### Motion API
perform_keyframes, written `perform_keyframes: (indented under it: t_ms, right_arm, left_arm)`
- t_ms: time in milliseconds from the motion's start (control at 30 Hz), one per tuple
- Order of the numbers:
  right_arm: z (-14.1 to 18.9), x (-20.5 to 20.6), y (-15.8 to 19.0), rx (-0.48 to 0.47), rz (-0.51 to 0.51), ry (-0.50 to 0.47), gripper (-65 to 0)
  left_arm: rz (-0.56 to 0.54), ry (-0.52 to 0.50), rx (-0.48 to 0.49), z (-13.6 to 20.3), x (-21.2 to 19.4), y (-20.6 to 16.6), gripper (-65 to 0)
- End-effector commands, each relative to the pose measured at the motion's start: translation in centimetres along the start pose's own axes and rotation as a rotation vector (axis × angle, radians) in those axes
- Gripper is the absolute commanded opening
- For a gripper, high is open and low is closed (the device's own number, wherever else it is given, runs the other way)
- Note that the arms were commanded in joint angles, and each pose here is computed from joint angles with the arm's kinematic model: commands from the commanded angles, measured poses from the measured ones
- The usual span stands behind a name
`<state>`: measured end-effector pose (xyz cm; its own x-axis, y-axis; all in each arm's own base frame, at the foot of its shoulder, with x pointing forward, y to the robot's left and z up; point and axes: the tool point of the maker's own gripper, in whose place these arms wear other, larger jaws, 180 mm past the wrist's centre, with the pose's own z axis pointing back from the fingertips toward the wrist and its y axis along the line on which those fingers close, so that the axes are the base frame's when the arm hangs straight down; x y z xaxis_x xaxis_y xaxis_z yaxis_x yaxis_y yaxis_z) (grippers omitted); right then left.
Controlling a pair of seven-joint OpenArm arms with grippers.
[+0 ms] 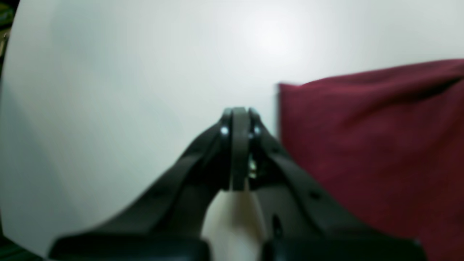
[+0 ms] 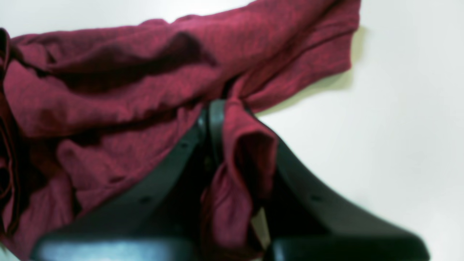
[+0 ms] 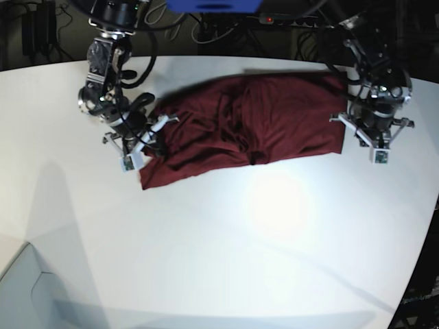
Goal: Layout the t-shirt on the table in an organized manner, then fold the t-shirt properly
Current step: 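Grasp the shirt's loose end with the right gripper and fold it toward the left gripper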
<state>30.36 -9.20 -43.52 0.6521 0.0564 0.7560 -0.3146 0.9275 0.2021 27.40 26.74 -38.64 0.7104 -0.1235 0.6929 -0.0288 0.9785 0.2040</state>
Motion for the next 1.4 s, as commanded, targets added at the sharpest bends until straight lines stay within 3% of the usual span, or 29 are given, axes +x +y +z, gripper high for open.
perform_keyframes:
  t_ms: [0,100,400,667,900,1167,1367]
  right_arm:
    - [0.3,-1.4,-0.3,-0.021,0.039,0.083,-65.0]
    - [1.1,-0.1,-0.1,-0.034,0.067,0.047,-65.0]
    - [3.2,5.6,5.6,0.038,0.251,-0.102,-65.0]
    - [5.1,8.2,10.6,0.120,0.353,-0.191,-65.0]
    - [5.3,8.4,19.3,0.334,0.447,-0.234,-65.0]
    - [6.5,9.5,29.1,0.578,0.580,-0.310,-65.0]
    - [4.0,7.5,31.2,0.655,0.654,-0.230,-65.0]
  left_arm:
    - [-0.013,-0.024,0.014,0.3,0.5,0.9,-65.0]
    - [-0.045,0.020,0.033,0.6,-1.3,2.2,-65.0]
    - [-0.034,0.155,-0.018,-0.6,-6.4,1.3,-65.0]
    - [-0.015,0.155,-0.064,-1.2,-6.4,-1.0,-65.0]
    - [-0.043,0.154,-0.101,-1.3,-6.2,-2.7,-65.0]
    - [-0.047,0.221,-0.094,-1.0,-6.7,-2.4,-65.0]
    - [-0.059,0.187,-0.071,-0.3,-5.5,-1.9,-65.0]
